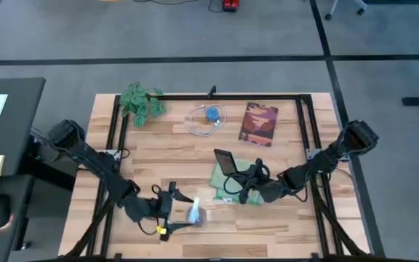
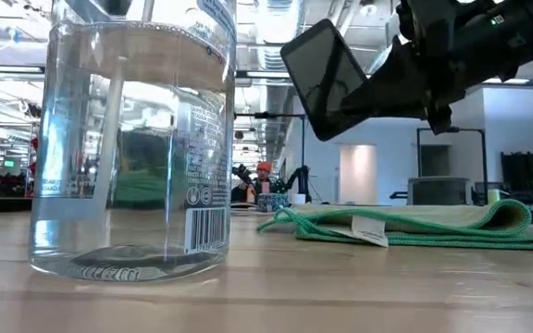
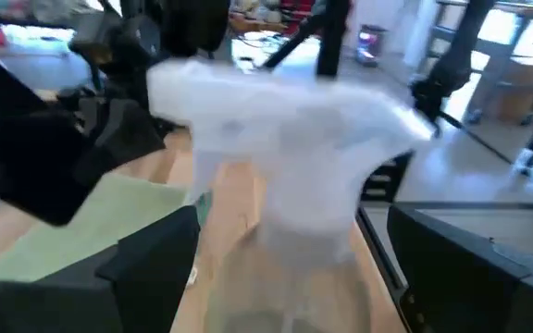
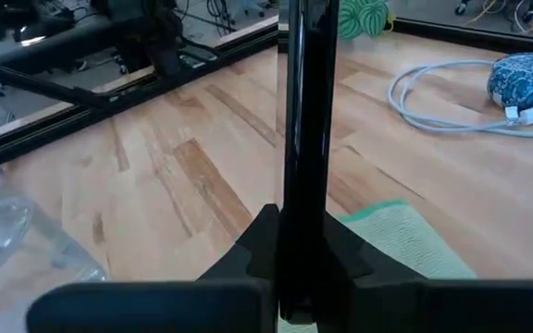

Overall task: Apply microfiber cloth
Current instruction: Spray the front of the black cellphone with the spray bottle

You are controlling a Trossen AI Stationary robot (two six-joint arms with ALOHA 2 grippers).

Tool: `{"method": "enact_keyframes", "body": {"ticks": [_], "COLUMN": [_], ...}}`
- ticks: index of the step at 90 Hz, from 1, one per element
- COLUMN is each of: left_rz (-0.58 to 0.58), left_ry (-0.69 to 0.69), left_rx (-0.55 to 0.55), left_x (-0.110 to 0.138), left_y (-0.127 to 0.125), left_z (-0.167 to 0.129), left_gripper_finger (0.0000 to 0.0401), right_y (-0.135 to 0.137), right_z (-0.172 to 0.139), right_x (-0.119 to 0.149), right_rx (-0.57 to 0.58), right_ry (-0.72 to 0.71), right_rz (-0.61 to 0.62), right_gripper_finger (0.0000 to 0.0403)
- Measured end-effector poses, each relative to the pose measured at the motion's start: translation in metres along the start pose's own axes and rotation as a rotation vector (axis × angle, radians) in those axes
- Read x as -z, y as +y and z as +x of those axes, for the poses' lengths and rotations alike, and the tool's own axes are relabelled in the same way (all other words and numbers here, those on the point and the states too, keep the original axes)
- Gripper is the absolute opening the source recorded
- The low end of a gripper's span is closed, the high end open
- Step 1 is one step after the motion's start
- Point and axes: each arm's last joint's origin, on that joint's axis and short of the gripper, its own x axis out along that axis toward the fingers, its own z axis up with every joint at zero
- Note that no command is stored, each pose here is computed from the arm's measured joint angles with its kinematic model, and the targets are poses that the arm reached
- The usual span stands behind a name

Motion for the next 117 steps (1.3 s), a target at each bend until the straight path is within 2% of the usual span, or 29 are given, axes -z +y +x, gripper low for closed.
{"method": "enact_keyframes", "body": {"ticks": [14,28,44,63,82,98,106,117], "left_rz": [-0.016,0.019,0.082,0.217,0.22,0.325,0.328,0.276], "left_ry": [0.006,0.032,0.084,0.163,0.262,0.314,0.314,0.313], "left_rx": [-0.136,-0.247,-0.303,-0.301,-0.236,-0.172,-0.167,-0.185], "left_x": [-0.003,-0.002,-0.001,-0.004,-0.008,-0.007,-0.008,-0.007], "left_y": [-0.018,-0.03,-0.032,-0.028,-0.019,-0.017,-0.016,-0.014], "left_z": [0.017,0.033,0.042,0.029,0.023,0.025,0.024,0.027], "left_gripper_finger": [0.0325,0.0322,0.0284,0.0265,0.028,0.0298,0.0298,0.0284], "right_y": [0.0,0.001,0.003,0.002,0.002,0.002,0.002,0.002], "right_z": [0.0,-0.001,-0.003,-0.003,-0.003,-0.002,-0.002,-0.002], "right_x": [0.0,0.001,0.002,0.002,0.002,0.002,0.002,0.002], "right_rx": [0.0,-0.005,-0.014,-0.012,-0.021,-0.029,-0.029,-0.029], "right_ry": [0.0,0.001,0.004,0.006,0.016,0.022,0.022,0.022], "right_rz": [-0.002,-0.01,-0.021,-0.024,-0.026,-0.024,-0.024,-0.024], "right_gripper_finger": [0.0015,0.0015,0.0015,0.0015,0.0015,0.0014,0.0014,0.0014]}}
